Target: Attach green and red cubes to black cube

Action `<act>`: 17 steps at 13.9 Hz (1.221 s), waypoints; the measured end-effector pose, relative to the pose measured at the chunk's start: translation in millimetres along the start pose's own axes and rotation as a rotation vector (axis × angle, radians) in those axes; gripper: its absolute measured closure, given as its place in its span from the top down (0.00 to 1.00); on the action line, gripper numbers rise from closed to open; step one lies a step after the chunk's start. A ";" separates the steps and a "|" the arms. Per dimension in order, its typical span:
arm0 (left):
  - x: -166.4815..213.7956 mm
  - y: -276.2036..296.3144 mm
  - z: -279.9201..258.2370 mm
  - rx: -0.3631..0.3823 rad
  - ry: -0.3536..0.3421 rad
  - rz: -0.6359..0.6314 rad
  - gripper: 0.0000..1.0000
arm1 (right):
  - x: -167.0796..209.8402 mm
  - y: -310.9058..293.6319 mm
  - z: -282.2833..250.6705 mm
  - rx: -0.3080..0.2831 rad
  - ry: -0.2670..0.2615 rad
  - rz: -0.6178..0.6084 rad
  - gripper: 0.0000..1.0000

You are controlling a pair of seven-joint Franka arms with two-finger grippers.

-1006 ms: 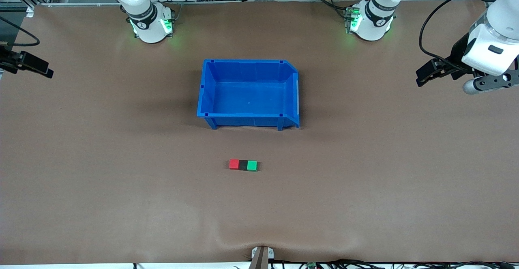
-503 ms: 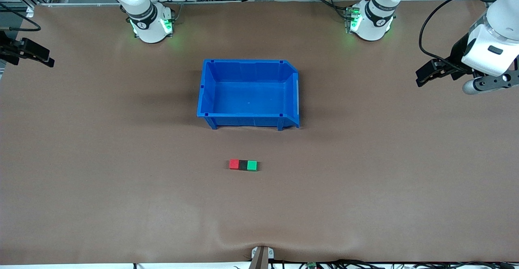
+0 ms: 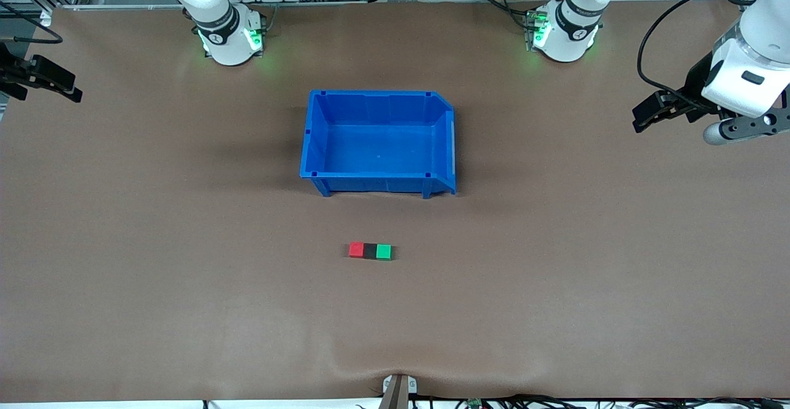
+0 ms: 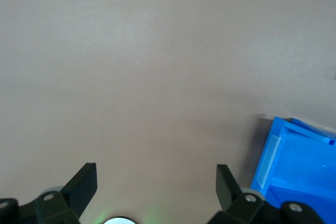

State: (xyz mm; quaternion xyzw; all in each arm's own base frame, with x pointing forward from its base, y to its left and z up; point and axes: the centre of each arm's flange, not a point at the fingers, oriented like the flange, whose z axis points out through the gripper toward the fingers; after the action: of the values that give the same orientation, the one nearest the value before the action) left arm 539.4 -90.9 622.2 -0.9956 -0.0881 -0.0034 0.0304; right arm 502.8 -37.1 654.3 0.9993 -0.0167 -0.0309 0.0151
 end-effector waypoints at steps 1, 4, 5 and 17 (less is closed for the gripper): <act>0.0 0.0 0.0 0.000 0.000 0.000 1.00 | -0.1 -2.5 -4.3 -0.009 0.009 -0.006 1.00; 0.0 0.0 0.0 0.000 0.000 0.000 1.00 | -0.7 -0.9 -12.2 -0.017 0.027 -0.002 1.00; 0.1 0.0 0.0 0.000 0.000 0.000 1.00 | -0.8 0.3 -12.9 -0.016 0.028 0.000 1.00; 4.9 -1.9 -0.4 -0.014 0.010 -0.008 1.00 | -1.7 5.2 -11.7 0.034 0.022 0.013 1.00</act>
State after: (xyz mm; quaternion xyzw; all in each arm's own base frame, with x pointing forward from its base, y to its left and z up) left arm 543.9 -88.2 622.7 -0.9955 -0.0917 -0.0092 0.0237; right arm 501.7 -41.9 666.2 0.9995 -0.0235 -0.0197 -0.0014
